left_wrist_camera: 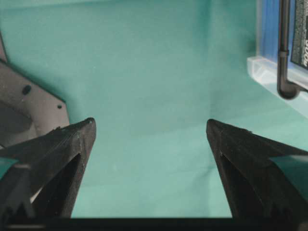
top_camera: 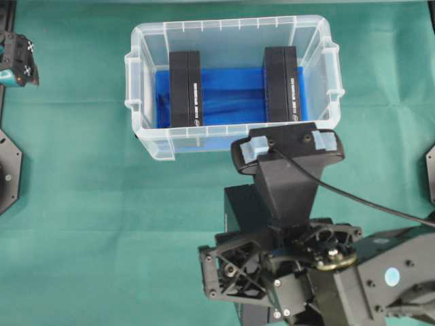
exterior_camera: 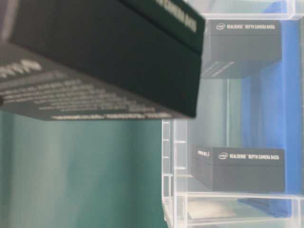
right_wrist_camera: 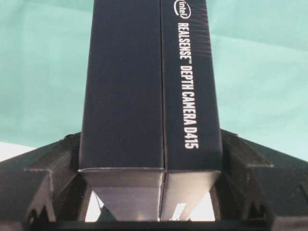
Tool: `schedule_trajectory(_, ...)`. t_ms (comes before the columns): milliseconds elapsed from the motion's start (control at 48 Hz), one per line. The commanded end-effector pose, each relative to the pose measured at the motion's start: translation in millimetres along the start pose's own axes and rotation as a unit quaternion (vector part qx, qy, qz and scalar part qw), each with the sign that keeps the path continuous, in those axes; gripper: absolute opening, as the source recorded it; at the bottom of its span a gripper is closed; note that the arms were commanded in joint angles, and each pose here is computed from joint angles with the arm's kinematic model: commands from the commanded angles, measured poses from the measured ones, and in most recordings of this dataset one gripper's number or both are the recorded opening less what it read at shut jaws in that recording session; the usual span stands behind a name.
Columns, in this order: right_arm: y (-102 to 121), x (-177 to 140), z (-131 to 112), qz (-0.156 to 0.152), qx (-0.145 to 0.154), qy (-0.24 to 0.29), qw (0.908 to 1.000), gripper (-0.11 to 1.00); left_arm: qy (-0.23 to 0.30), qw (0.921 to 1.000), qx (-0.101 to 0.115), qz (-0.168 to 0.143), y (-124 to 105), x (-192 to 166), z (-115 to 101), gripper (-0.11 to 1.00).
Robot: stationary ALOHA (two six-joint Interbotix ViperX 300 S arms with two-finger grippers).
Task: Take out the box from the case.
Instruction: 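Carry the box with the right gripper toward the table in front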
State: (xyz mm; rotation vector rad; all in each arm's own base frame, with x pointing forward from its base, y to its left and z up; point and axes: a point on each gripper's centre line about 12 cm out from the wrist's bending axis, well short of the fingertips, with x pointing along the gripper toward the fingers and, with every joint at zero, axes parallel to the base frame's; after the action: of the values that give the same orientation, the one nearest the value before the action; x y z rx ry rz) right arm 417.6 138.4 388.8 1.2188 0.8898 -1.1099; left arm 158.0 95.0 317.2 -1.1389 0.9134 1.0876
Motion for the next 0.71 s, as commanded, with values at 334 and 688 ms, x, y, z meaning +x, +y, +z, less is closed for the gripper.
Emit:
schedule_trajectory(334, 1, -3, -2, 0.005, 0.000, 0.008, 1.0000, 0.68, -0.006, 1.0000, -0.001, -0.005, -1, -3, 2, 0.96)
schedule_trajectory(688, -5, 52, -6, -0.042, -0.011, 0.013, 0.9990, 0.68, -0.005, 1.0000, 0.001, -0.006, -1, -3, 1, 0.96)
